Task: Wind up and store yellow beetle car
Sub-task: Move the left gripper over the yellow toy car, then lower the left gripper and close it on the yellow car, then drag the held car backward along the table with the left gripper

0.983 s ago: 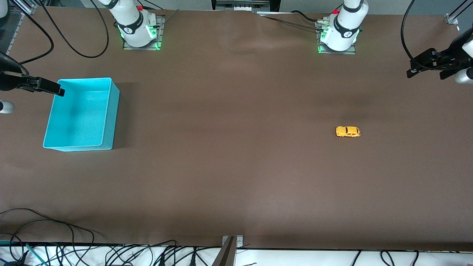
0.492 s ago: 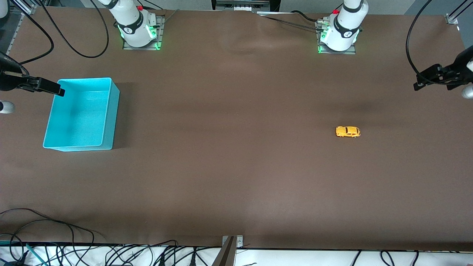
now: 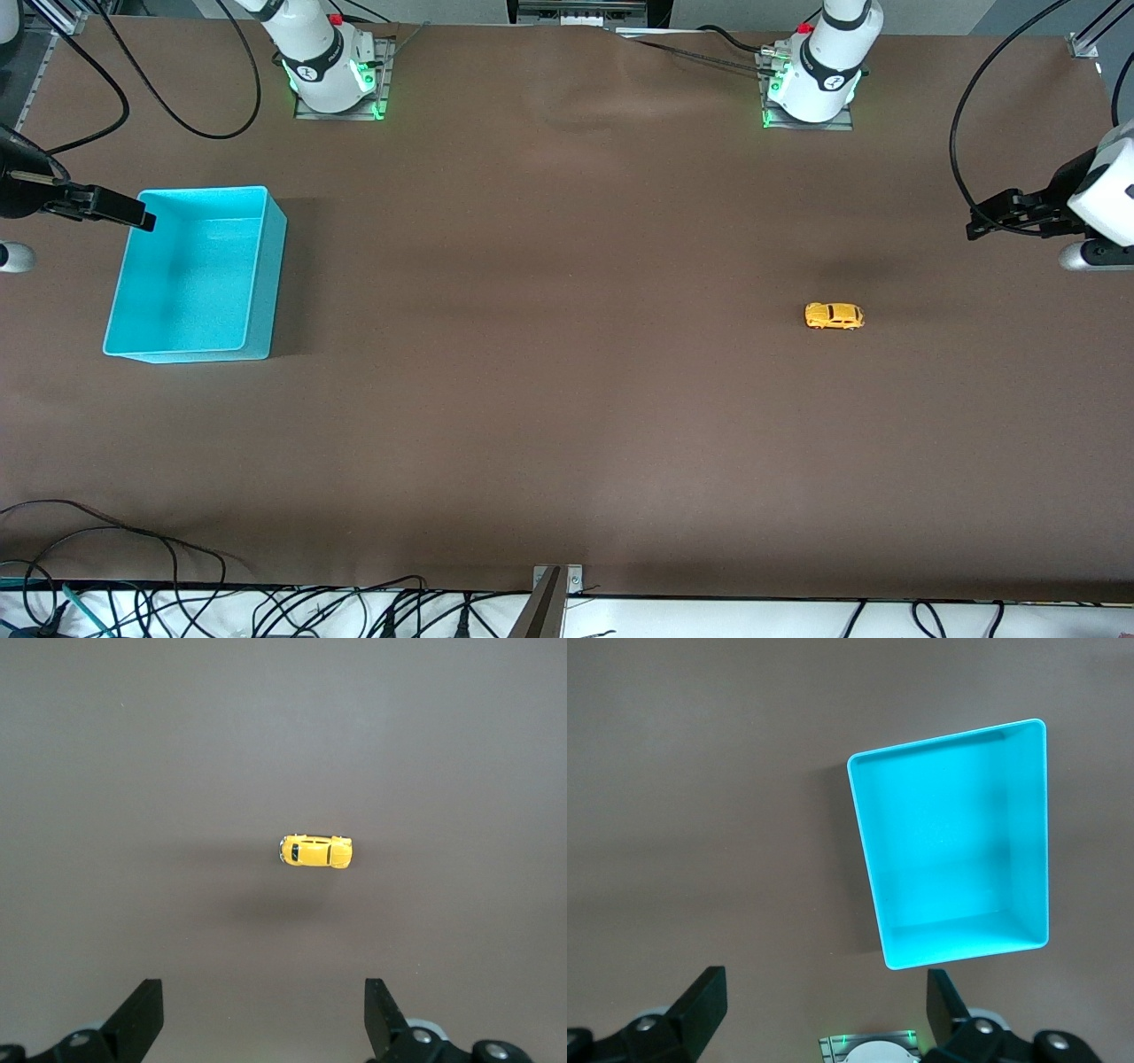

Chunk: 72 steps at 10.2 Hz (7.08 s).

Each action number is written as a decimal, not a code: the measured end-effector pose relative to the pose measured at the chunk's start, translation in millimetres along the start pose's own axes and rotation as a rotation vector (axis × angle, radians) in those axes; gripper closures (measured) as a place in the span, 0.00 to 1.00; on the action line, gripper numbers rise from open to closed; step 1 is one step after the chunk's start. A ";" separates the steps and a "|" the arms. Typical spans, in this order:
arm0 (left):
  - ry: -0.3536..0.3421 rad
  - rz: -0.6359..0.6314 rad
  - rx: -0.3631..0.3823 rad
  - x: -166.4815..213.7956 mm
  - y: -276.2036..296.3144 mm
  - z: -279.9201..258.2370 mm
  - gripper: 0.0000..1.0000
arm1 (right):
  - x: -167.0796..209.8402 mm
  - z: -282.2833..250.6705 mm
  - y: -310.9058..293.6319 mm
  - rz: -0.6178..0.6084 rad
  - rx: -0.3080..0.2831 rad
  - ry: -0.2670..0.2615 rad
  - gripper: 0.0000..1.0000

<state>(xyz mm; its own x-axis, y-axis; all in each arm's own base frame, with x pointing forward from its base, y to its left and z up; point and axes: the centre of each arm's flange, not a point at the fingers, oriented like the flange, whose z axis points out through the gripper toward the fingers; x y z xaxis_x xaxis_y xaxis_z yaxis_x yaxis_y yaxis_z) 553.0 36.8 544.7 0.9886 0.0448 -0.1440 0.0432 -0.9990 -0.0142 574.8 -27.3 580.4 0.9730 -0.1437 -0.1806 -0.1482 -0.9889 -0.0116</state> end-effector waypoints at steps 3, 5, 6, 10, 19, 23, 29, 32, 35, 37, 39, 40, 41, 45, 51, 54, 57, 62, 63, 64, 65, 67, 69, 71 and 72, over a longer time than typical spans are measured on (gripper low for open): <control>0.001 0.001 0.000 5.6 0.5 35.0 0.00 | 0.2 0.3 0.0 0.000 0.000 -0.001 0.00; 0.017 0.002 0.001 9.5 1.0 61.8 0.00 | 0.5 0.8 -0.1 0.000 0.000 -0.002 0.00; 0.023 0.003 0.001 10.5 1.3 75.3 0.00 | 0.6 1.0 -0.1 0.000 0.000 -0.002 0.00; 0.065 0.006 0.001 11.0 2.8 128.4 0.00 | 0.9 1.6 -0.1 0.000 -0.001 -0.003 0.00; 0.105 0.289 0.015 -17.7 23.6 234.0 0.00 | 1.1 1.8 0.2 0.001 -0.001 -0.003 0.00; 0.065 0.644 0.025 -25.4 28.8 263.2 0.00 | 1.1 1.8 0.2 0.001 -0.001 -0.004 0.00; 0.090 1.238 0.077 -14.7 29.2 287.4 0.00 | 1.1 1.9 0.2 0.001 -0.001 -0.004 0.00; 0.116 1.447 0.120 -5.6 29.8 307.6 0.00 | 1.1 1.9 0.2 0.001 -0.001 -0.004 0.00; 0.131 1.568 0.150 0.0 34.3 326.2 0.00 | 1.1 1.9 0.2 0.001 -0.001 -0.004 0.00; 0.131 1.598 0.154 1.3 44.9 341.0 0.00 | 1.1 2.1 0.2 0.001 -0.001 -0.004 0.00; 0.121 1.610 0.147 0.8 50.3 352.8 0.00 | 1.5 2.7 0.2 0.001 -0.001 -0.005 0.00; 0.121 1.611 0.147 0.9 50.5 355.2 0.01 | 1.7 3.0 0.2 0.001 -0.001 -0.006 0.00; 0.120 1.612 0.147 0.9 50.5 356.4 0.01 | 1.9 3.3 0.1 0.001 -0.001 -0.006 0.00; 0.114 1.616 0.142 1.1 50.4 362.2 0.37 | 2.3 3.9 0.2 0.002 -0.001 -0.007 0.00; 0.105 1.690 0.169 5.5 49.1 359.7 0.55 | 2.4 4.1 0.2 0.002 -0.001 -0.008 0.00; 0.103 1.665 0.165 6.4 34.9 361.5 0.55 | 2.4 4.1 0.3 0.002 -0.001 -0.008 0.00; 0.103 1.633 0.162 8.0 17.1 362.0 0.55 | 2.5 4.1 0.3 0.002 -0.001 -0.008 0.00; 0.100 1.614 0.162 12.0 -27.5 362.2 0.55 | 2.5 4.2 0.5 0.002 -0.001 -0.008 0.00; 0.098 1.621 0.164 12.6 -39.0 362.4 0.55 | 2.5 4.2 0.5 0.002 -0.001 -0.008 0.00; 0.095 1.630 0.168 13.2 -50.5 362.3 0.55 | 2.5 4.2 0.5 0.002 -0.001 -0.008 0.00; 0.091 1.633 0.174 13.5 -63.2 362.2 0.55 | 2.5 4.2 0.5 0.003 -0.001 -0.008 0.00; 0.083 1.643 0.184 13.4 -88.5 363.0 0.55 | 2.5 4.2 0.6 0.003 -0.001 -0.008 0.00; 0.079 1.650 0.195 14.1 -112.6 363.1 0.55 | 2.7 4.4 0.6 0.003 -0.001 -0.008 0.00; 0.096 1.652 0.188 13.9 -128.3 363.5 0.55 | 2.8 4.5 0.6 0.003 -0.001 -0.009 0.00; 0.099 1.656 0.187 13.9 -129.4 363.5 0.55 | 2.8 4.6 0.6 0.003 -0.002 -0.009 0.00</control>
<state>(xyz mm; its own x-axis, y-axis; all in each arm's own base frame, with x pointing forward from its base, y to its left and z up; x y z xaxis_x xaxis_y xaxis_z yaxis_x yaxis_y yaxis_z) 508.7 169.6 184.9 -0.0500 -0.9967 -0.0647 -0.9981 0.0521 -0.0316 576.6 -28.1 575.4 0.9710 -0.1462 -0.1890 -0.1507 -0.9885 -0.0095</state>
